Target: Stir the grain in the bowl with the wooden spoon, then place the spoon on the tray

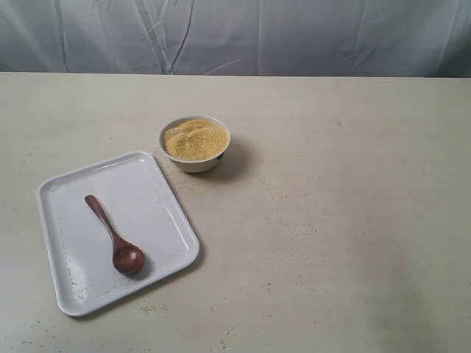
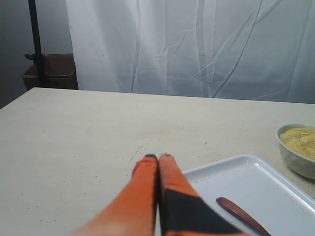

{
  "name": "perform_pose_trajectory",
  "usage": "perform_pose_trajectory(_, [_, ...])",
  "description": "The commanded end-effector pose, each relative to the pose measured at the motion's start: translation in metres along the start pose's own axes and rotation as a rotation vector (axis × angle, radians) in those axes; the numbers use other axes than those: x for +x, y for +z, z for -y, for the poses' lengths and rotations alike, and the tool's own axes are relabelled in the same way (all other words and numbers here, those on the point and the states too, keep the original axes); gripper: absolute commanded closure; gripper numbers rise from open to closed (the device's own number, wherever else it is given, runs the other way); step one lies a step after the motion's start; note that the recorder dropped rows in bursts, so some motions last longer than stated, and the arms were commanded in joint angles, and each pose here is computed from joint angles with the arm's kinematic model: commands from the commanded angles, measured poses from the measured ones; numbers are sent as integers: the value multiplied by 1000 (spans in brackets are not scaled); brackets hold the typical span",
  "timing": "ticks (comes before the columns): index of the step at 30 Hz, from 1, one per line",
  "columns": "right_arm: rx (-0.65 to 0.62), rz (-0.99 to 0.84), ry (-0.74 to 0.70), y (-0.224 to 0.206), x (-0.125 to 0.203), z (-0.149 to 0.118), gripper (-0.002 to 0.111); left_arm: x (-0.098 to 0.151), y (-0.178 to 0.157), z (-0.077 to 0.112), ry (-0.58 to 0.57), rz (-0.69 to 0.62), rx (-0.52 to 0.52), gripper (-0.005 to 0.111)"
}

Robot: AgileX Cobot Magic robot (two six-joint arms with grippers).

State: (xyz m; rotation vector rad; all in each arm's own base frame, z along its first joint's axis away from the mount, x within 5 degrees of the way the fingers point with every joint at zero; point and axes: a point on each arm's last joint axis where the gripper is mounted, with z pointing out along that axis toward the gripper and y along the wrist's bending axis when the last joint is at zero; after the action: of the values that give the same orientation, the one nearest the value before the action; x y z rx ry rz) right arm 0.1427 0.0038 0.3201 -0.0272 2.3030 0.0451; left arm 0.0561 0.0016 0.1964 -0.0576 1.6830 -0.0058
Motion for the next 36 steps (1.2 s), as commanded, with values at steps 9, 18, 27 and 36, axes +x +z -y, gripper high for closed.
perform_pose_trajectory(9, [42, 592, -105, -16, 85, 0, 108, 0, 0, 0, -1, 18, -3, 107])
perform_pose_trajectory(18, [22, 584, -108, -13, 96, -1, 108, 0, 0, 0, -1, 18, -3, 107])
perform_pose_trajectory(27, [-98, 583, -161, -13, 97, -10, 108, 0, 0, 0, -1, 18, -3, 107])
perform_pose_trajectory(36, [-97, 527, -165, 24, 158, -6, 108, 0, 0, 0, -1, 18, -3, 107])
